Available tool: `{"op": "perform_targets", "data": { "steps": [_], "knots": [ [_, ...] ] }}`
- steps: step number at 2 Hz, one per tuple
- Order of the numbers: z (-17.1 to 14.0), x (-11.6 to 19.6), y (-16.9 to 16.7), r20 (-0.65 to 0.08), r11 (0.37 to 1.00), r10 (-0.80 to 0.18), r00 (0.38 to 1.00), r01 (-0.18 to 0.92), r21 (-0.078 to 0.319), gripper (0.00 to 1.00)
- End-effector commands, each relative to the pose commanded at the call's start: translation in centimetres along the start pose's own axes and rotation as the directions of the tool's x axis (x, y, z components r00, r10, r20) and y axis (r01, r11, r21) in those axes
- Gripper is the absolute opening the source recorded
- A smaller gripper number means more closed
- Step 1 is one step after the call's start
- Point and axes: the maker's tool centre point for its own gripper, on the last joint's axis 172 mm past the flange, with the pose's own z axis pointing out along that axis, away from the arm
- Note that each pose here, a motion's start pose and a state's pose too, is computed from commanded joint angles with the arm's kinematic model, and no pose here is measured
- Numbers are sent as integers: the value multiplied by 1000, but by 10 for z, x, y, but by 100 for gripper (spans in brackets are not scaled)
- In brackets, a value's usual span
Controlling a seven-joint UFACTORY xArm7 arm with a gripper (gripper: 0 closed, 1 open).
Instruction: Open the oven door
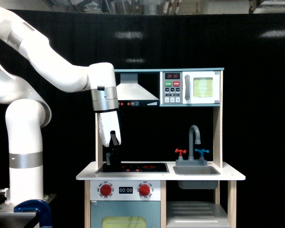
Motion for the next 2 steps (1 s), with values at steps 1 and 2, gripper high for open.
{"op": "perform_targets", "data": {
  "steps": [1,2],
  "knots": [
    [-17,107,-24,-172,937,-320,932,338,85,100],
    [-33,169,-22,-397,671,-614,683,716,193,100]
  ]
}}
